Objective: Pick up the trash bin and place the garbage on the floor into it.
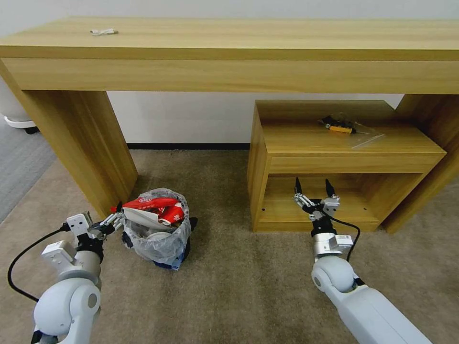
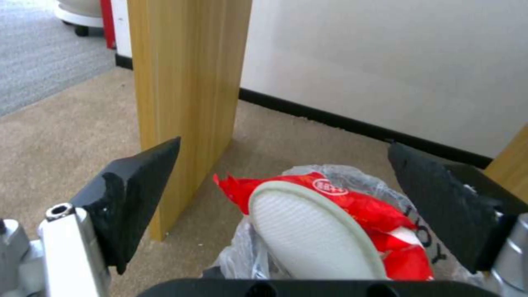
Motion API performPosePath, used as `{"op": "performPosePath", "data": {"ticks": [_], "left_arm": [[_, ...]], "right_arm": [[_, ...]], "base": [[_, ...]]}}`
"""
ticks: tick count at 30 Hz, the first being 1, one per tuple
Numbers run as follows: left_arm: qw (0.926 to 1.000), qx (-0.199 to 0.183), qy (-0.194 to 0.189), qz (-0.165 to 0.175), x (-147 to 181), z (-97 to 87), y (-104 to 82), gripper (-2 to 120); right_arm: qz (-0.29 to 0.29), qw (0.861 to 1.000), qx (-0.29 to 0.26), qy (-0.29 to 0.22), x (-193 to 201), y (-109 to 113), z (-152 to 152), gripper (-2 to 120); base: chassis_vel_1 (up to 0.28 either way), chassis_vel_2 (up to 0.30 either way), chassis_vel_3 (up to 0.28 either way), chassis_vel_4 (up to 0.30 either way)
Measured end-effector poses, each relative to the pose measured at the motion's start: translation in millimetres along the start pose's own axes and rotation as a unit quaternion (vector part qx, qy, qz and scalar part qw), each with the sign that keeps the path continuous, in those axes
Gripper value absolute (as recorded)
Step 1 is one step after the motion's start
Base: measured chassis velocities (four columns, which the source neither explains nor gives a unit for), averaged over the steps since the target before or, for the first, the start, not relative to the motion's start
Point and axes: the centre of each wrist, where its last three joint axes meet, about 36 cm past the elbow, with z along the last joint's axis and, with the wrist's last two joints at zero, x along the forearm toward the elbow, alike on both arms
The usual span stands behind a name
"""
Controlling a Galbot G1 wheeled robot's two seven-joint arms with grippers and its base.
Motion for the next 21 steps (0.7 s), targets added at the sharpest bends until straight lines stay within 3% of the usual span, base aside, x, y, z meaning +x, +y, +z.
{"op": "performPosePath", "data": {"ticks": [8,12,21], "left_arm": [[0.9998,-0.018,0.001,-0.001,18.2,5.3,-7.7,99],[0.9998,-0.020,-0.001,0.002,26.9,5.9,-10.7,99],[0.9997,-0.023,-0.009,0.008,34.5,-1.3,-15.0,99]], "right_arm": [[-0.059,0.998,0.006,0.032,46.6,-14.4,12.1,100],[-0.062,0.997,-0.011,0.047,68.0,-14.6,19.9,100],[-0.045,0.999,-0.018,0.019,52.6,-8.5,12.7,100]], "base": [[0.000,0.000,0.000,0.000],[0.000,0.000,0.000,0.000],[0.000,0.000,0.000,0.000]]}}
